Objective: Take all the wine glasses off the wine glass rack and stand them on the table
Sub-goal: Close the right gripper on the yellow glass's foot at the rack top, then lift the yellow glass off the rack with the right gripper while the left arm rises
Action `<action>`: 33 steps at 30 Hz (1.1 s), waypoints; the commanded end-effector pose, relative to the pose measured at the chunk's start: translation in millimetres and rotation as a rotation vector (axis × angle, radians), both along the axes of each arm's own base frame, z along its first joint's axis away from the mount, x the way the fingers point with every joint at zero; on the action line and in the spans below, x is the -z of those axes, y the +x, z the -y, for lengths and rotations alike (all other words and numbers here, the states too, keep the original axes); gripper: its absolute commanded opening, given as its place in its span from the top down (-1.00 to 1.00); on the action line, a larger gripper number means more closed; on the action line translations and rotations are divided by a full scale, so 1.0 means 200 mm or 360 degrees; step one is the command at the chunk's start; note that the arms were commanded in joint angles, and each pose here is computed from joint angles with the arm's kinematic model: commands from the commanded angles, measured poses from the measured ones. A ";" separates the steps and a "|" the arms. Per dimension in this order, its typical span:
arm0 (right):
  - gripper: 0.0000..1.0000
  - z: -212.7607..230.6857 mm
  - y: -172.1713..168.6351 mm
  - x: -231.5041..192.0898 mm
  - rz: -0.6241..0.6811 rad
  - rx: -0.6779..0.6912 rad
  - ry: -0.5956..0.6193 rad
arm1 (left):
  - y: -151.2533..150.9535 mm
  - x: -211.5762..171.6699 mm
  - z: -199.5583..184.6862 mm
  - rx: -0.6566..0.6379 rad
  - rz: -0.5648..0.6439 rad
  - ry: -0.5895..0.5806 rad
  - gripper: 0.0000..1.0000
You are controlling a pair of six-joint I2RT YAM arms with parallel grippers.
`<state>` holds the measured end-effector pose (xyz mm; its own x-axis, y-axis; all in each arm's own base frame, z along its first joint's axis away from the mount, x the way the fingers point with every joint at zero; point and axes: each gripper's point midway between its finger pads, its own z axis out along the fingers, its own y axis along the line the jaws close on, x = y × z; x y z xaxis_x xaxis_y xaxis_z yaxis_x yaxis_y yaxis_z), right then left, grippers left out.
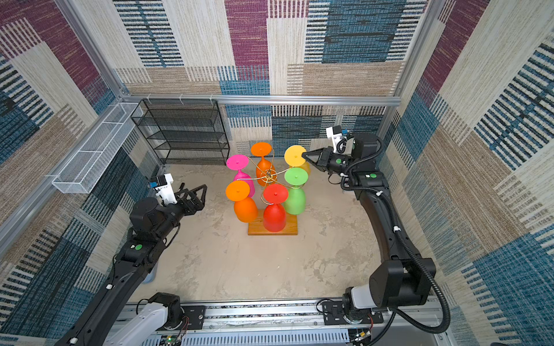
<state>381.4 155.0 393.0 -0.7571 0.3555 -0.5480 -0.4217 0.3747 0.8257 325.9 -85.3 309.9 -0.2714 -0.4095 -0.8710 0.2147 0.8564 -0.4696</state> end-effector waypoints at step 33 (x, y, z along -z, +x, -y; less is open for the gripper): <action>1.00 -0.25 0.13 -0.12 0.0086 -0.0168 0.0068 | -0.02 -0.06 0.00 0.0010 0.0061 -0.0040 -0.89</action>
